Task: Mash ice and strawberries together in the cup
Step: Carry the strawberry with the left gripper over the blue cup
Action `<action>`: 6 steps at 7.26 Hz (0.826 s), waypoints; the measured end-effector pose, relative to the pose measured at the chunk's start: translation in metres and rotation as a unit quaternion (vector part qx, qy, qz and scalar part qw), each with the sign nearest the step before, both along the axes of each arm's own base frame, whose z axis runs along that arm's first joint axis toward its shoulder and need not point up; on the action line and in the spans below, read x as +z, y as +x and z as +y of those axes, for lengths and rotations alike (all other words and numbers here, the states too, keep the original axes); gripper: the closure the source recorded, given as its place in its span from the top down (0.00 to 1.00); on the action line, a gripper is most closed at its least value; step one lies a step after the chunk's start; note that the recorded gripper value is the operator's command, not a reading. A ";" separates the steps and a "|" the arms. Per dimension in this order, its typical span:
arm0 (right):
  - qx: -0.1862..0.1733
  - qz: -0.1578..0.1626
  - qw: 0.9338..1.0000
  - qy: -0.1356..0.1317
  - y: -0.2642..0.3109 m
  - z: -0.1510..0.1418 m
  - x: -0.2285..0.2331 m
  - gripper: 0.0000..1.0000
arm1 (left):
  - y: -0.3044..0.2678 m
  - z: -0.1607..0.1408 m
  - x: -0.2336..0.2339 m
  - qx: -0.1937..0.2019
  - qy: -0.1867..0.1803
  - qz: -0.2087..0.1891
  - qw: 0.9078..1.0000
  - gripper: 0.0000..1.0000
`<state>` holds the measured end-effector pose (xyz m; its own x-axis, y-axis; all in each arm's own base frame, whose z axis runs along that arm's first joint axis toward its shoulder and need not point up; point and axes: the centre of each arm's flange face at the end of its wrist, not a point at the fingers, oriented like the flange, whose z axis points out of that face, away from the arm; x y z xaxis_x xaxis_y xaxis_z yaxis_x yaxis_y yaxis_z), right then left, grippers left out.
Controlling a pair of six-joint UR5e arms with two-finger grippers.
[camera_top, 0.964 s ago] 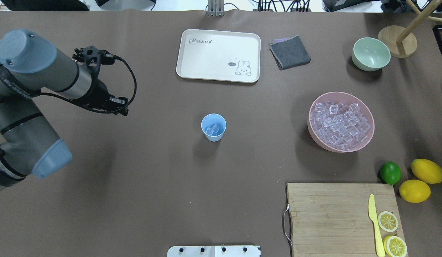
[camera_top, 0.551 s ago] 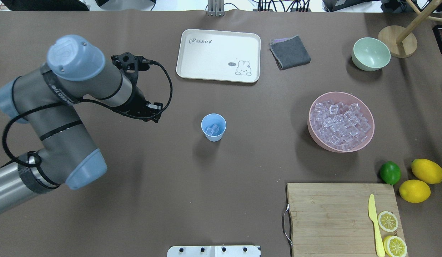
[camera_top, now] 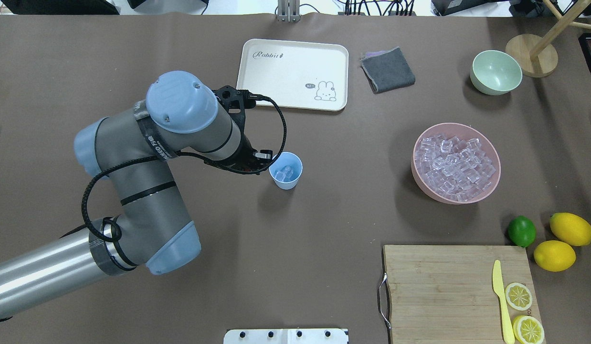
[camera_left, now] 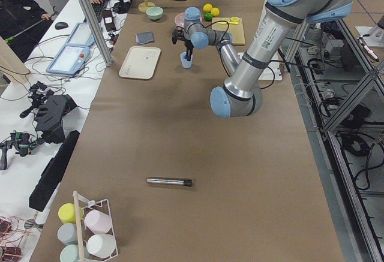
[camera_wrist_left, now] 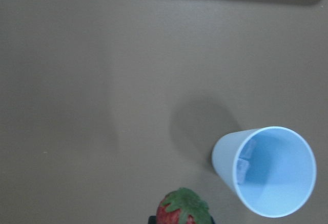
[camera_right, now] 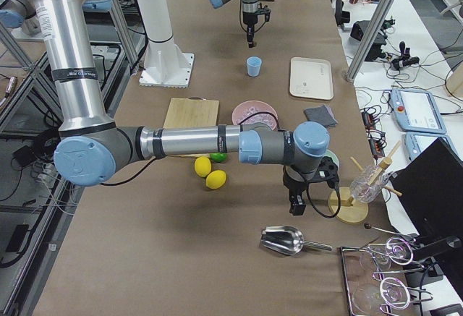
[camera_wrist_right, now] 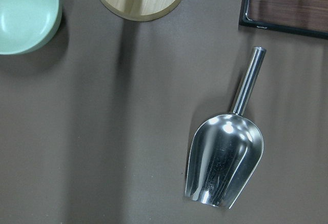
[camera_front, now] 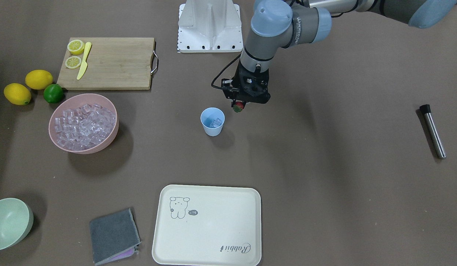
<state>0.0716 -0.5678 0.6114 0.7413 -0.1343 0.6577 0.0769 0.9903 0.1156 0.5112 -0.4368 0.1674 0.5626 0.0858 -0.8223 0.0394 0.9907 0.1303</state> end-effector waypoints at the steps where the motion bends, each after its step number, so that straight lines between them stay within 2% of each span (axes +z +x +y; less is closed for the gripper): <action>1: 0.001 0.000 1.000 0.001 0.002 0.002 0.001 1.00 | 0.009 0.004 -0.009 -0.001 -0.002 0.004 1.000 0.22; 3: 0.002 0.001 1.000 0.003 0.003 0.004 0.000 1.00 | 0.028 0.012 -0.020 0.000 0.001 0.010 1.000 0.22; 6: 0.002 0.001 1.000 0.005 0.004 0.004 -0.001 1.00 | 0.053 0.003 -0.019 -0.018 0.027 0.028 0.999 0.25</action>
